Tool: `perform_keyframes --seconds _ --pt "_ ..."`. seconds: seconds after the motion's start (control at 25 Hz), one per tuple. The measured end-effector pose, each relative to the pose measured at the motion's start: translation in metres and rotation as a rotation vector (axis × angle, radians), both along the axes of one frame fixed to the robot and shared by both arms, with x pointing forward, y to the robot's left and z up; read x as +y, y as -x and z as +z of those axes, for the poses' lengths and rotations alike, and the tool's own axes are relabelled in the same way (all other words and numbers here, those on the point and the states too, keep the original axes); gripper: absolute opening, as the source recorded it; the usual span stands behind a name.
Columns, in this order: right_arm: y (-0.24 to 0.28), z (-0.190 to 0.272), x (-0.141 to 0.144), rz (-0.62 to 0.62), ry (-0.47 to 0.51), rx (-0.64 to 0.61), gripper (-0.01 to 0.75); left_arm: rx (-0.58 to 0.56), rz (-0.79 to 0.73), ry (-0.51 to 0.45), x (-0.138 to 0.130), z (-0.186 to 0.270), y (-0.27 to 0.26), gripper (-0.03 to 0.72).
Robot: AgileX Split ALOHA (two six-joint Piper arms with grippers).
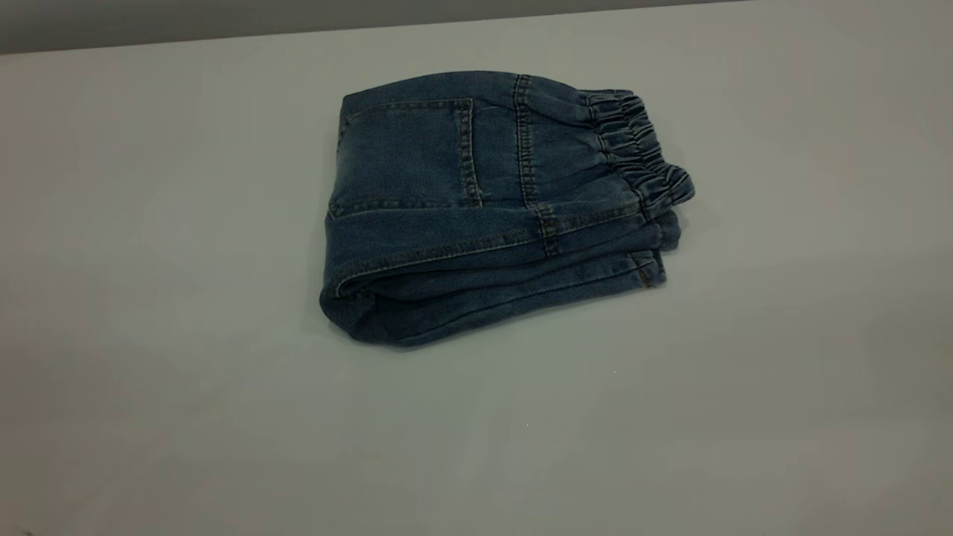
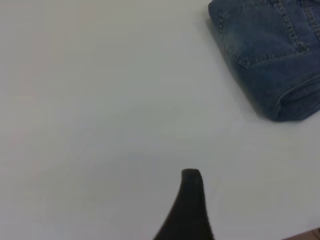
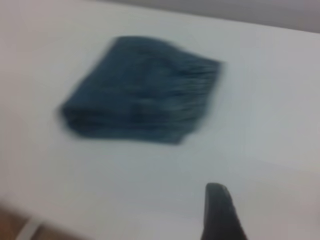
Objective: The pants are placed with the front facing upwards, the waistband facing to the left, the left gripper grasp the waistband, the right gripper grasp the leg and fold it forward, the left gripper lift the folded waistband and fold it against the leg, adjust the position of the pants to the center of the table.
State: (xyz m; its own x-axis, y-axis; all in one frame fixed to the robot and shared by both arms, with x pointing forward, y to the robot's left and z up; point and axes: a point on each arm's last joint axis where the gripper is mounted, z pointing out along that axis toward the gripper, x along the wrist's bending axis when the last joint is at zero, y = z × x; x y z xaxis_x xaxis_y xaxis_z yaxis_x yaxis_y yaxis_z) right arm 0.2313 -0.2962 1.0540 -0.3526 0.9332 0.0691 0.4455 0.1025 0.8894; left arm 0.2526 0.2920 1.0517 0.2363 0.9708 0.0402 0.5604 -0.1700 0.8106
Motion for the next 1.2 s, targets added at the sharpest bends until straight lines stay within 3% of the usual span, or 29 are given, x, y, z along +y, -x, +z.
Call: perform_keyframes --seconds 0.24,0.56,0.76,1.2 --pt "-0.001 0.0 0.001 -0.178 0.0 0.0 0.358 -0.001 -0.002 -0.001 0.0 0.0 0.0 0.582" --pt "-0.001 0.0 0.001 -0.181 0.0 0.0 0.358 -0.13 0.101 0.004 0.001 0.002 0.022 0.582" --pt "-0.001 0.0 0.001 -0.181 0.0 0.0 0.357 -0.133 0.171 0.001 0.0 0.001 0.021 0.582" --pt "-0.001 0.0 0.001 -0.181 0.001 0.0 0.357 -0.135 0.171 0.002 0.0 0.002 0.021 0.582"
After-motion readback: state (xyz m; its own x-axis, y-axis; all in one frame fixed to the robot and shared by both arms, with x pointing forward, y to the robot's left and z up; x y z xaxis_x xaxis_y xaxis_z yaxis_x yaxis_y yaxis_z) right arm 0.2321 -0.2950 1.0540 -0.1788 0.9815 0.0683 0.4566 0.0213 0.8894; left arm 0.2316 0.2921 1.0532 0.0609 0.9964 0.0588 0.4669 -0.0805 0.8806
